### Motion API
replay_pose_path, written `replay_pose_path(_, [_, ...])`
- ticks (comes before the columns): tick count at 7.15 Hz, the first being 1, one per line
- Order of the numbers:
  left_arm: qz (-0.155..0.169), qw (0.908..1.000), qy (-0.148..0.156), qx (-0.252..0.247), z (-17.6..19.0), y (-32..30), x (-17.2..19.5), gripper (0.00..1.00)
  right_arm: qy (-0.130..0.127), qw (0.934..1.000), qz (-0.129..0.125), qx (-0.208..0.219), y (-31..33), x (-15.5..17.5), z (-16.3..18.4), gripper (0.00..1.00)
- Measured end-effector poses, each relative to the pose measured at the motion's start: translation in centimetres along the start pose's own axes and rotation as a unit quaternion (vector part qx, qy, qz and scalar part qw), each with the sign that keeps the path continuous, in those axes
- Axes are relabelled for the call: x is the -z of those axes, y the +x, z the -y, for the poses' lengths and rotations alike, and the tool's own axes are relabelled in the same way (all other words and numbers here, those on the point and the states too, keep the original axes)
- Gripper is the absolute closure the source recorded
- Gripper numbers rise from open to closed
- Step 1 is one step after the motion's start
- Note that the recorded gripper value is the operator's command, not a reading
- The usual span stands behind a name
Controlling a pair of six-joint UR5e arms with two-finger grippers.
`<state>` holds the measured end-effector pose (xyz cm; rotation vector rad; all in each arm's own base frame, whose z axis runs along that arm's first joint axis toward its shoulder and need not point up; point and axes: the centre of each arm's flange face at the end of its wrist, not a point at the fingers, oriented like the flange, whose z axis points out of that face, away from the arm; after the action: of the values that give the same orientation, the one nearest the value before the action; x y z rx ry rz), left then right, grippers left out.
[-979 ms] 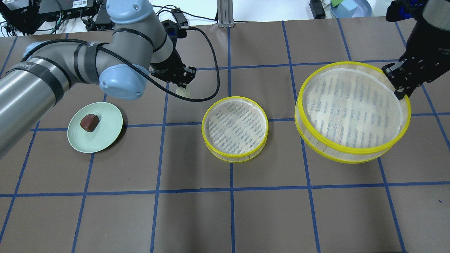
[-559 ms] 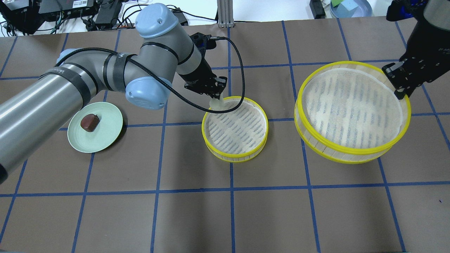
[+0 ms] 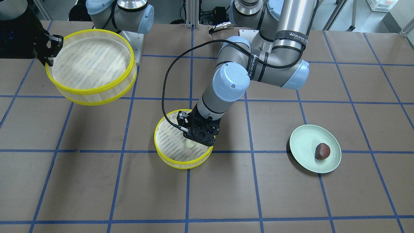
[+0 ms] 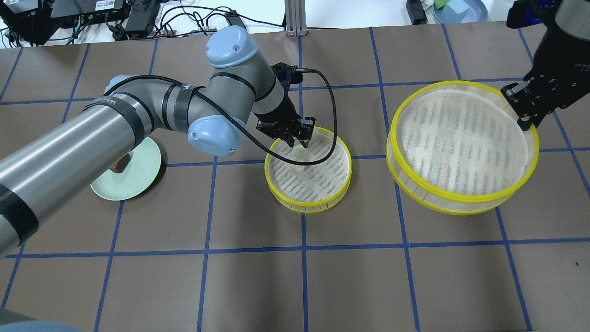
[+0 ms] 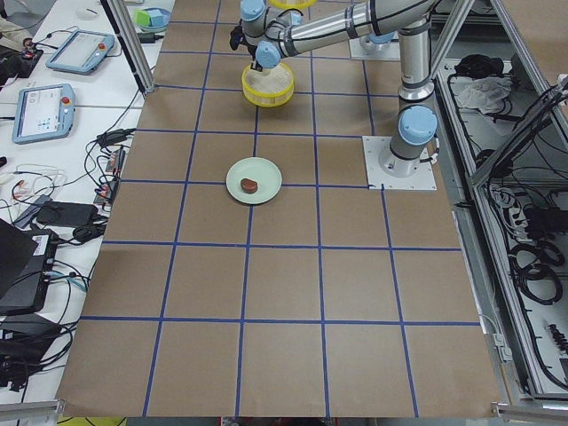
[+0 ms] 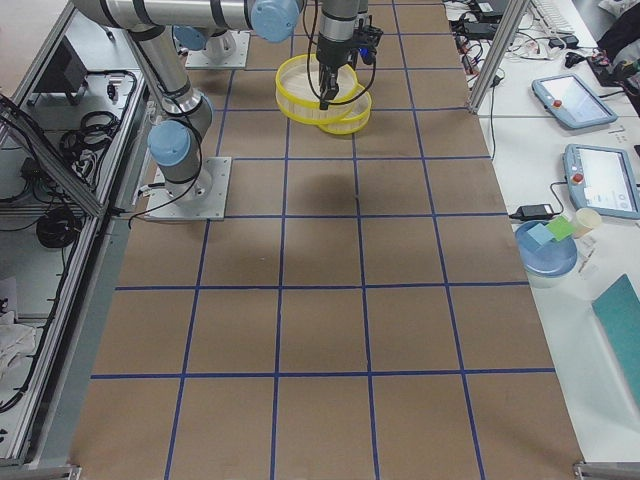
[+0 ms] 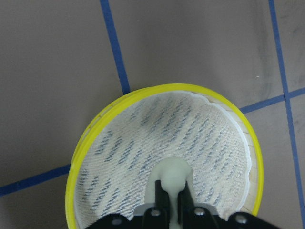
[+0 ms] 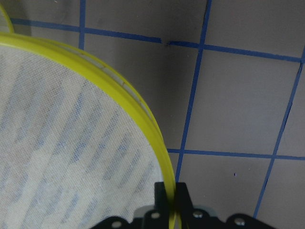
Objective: Place buns in different layers of steamer
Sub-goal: 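Restack the top layer with the right gripper while the left returns to the plate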
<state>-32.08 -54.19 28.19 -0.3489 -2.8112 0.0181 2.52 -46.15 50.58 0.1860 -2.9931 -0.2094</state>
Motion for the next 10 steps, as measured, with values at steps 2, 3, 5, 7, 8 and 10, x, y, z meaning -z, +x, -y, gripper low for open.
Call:
replay_pose_path(2, [0.000, 1.0000, 0.006, -0.001, 0.0, 0.2, 0.7, 0.00, 0.002, 1.0000, 0.000, 0.000, 0.0, 0.0, 0.2, 1.00])
replay_pose_path(3, [0.006, 0.9999, 0.013, 0.000, 0.1, 0.1, 1.5, 0.00, 0.007, 1.0000, 0.005, 0.001, -0.1, -0.4, 1.0, 1.00])
replay_pose_path(5, [0.066, 0.9973, 0.029, 0.010, 1.0, -3.4, 3.7, 0.00, 0.024, 0.9996, 0.010, 0.006, -1.0, -1.8, 4.7, 1.00])
replay_pose_path(7, [0.108, 0.9936, 0.031, 0.011, 1.7, -9.7, 6.2, 0.00, 0.031, 0.9995, 0.006, 0.000, -6.9, -2.9, 9.7, 1.00])
replay_pose_path(8, [0.115, 0.9932, 0.019, 0.007, 1.5, -13.1, 6.8, 0.00, 0.040, 0.9990, 0.003, -0.019, -12.4, -4.3, 12.2, 1.00])
replay_pose_path(10, [0.139, 0.9903, -0.006, 0.000, 0.8, -20.5, 8.7, 0.00, 0.044, 0.9984, 0.001, -0.036, -20.6, -7.5, 14.6, 1.00])
